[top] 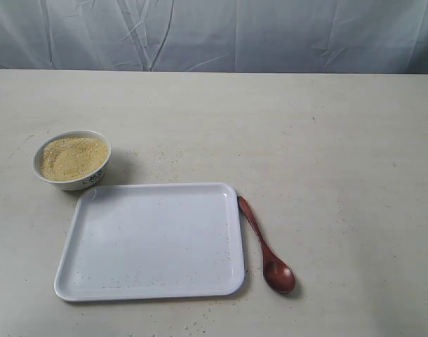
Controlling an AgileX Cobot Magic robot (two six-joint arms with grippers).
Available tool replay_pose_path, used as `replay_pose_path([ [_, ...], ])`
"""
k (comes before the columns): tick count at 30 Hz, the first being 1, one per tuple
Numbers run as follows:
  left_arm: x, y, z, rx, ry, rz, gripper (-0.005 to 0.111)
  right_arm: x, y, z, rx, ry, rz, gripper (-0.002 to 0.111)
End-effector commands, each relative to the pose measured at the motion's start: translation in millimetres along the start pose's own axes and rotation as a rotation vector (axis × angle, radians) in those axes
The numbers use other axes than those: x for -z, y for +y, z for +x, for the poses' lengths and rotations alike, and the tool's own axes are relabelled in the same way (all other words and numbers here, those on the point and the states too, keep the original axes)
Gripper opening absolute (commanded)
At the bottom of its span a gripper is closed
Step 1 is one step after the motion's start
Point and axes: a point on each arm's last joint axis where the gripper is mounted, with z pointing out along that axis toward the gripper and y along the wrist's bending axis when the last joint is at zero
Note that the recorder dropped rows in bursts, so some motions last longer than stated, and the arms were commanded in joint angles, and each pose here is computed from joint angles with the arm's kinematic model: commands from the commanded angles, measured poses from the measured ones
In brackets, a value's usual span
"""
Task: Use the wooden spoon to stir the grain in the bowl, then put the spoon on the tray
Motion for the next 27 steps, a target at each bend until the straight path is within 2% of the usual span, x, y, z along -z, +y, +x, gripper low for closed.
replay_pose_path([
  [1, 0, -0.1, 1, 0.007, -0.005, 0.000, 0.000, -19, 1, -17, 0.025, 0.410, 0.006, -0.001],
  [5, 0, -0.1, 1, 0.007, -0.005, 0.000, 0.000, -54, 4, -28, -0.016, 0.689, -0.002, -0.001],
  [8, 0, -0.1, 1, 0.007, -0.005, 0.000, 0.000, -84, 9, -26, -0.117, 0.748, -0.019, -0.001],
  [11, 0, -0.1, 1, 0.007, -0.005, 0.000, 0.000, -106, 13, -8, -0.242, 0.828, -0.026, -0.001],
  [15, 0, -0.1, 1, 0.007, -0.005, 0.000, 0.000, -125, 20, 26, -0.170, 1.032, -0.144, -0.001],
  [19, 0, -0.1, 1, 0.007, -0.005, 0.000, 0.000, -139, 30, 52, -0.171, 1.166, -0.188, -0.001],
  [27, 0, -0.1, 1, 0.007, -0.005, 0.000, 0.000, -148, 95, 84, -0.013, 1.238, -0.421, -0.001],
])
